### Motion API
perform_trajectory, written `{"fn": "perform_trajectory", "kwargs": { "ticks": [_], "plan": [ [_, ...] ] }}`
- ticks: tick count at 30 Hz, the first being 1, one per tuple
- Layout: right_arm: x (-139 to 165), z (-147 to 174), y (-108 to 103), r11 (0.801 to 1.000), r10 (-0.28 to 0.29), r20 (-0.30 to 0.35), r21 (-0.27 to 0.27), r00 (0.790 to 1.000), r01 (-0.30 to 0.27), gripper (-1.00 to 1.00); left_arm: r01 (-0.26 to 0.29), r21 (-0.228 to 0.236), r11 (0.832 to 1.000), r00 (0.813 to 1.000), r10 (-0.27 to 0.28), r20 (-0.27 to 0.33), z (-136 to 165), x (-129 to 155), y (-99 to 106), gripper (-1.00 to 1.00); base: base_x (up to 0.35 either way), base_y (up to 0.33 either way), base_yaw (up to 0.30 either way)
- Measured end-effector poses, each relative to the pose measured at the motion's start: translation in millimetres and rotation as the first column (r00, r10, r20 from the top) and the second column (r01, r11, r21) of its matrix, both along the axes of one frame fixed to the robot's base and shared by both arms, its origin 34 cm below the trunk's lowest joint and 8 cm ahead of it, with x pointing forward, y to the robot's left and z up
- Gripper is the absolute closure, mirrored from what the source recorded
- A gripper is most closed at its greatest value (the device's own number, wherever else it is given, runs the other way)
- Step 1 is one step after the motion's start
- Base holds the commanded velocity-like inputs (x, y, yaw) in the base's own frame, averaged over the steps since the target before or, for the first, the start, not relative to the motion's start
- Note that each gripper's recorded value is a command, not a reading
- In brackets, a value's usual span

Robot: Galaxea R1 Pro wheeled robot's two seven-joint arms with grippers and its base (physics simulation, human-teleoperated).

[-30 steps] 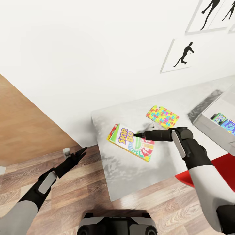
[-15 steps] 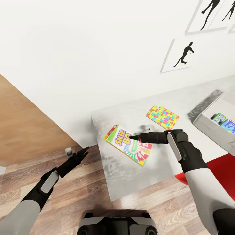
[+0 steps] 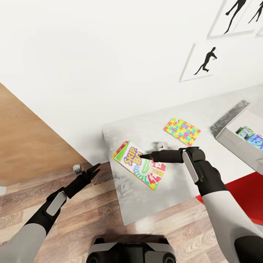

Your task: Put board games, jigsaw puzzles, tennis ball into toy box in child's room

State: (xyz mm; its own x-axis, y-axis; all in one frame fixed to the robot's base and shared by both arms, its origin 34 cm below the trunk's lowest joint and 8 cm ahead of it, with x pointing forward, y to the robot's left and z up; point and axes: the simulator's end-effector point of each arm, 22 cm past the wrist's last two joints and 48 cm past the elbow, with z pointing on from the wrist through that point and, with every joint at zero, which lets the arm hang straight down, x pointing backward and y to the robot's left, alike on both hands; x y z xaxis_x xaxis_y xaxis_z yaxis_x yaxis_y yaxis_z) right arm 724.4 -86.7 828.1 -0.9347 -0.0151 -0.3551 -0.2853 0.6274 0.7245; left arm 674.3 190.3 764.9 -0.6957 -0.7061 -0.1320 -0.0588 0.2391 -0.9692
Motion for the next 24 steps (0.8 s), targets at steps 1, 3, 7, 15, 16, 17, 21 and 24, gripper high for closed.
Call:
{"fn": "perform_trajectory", "kwargs": {
  "ticks": [1, 3, 7, 15, 16, 17, 21, 24],
  "plan": [
    [0, 0, 1, 1.000, 0.000, -0.001, 0.002, 1.000, 0.000, -1.00, 0.001, -0.003, 1.000, 1.000, -0.001, 0.003, 1, 0, -1, -1.00, 0.000, 0.000, 0.000],
    [-1, 0, 3, 1.000, 0.002, -0.003, 0.004, 1.000, -0.002, -1.00, 0.003, -0.012, 1.000, 1.000, -0.003, 0.006, 2, 0, -3, -1.00, 0.000, 0.000, 0.000],
    [-3, 1, 10, 1.000, 0.004, -0.010, 0.019, 1.000, -0.004, -1.00, 0.011, -0.034, 0.999, 1.000, -0.011, 0.002, 4, -1, -10, -1.00, 0.000, 0.000, 0.000],
    [-6, 1, 24, 0.999, 0.009, -0.021, 0.038, 1.000, -0.009, -1.00, 0.020, -0.061, 0.998, 1.000, -0.019, 0.013, 10, -3, -11, -1.00, 0.000, 0.000, 0.000],
    [-6, 1, 25, 0.999, 0.010, -0.022, 0.039, 1.000, -0.009, -1.00, 0.021, -0.063, 0.998, 1.000, -0.020, 0.016, 11, -3, -11, -1.00, 0.000, 0.000, 0.000],
    [-6, 1, 26, 0.999, 0.011, -0.024, 0.040, 1.000, -0.010, -1.00, 0.021, -0.064, 0.998, 1.000, -0.020, 0.018, 12, -3, -10, -1.00, 0.000, 0.000, 0.000],
    [-4, 1, 28, 0.999, 0.008, -0.030, 0.042, 1.000, -0.007, -1.00, 0.022, -0.067, 0.998, 1.000, -0.021, 0.021, 13, -3, -9, -1.00, 0.000, 0.000, 0.000],
    [0, 1, 28, 0.999, 0.006, -0.038, 0.044, 0.999, -0.004, -1.00, 0.022, -0.068, 0.997, 1.000, -0.021, 0.023, 13, -3, -8, -1.00, 0.000, 0.000, 0.000]
  ]
}}
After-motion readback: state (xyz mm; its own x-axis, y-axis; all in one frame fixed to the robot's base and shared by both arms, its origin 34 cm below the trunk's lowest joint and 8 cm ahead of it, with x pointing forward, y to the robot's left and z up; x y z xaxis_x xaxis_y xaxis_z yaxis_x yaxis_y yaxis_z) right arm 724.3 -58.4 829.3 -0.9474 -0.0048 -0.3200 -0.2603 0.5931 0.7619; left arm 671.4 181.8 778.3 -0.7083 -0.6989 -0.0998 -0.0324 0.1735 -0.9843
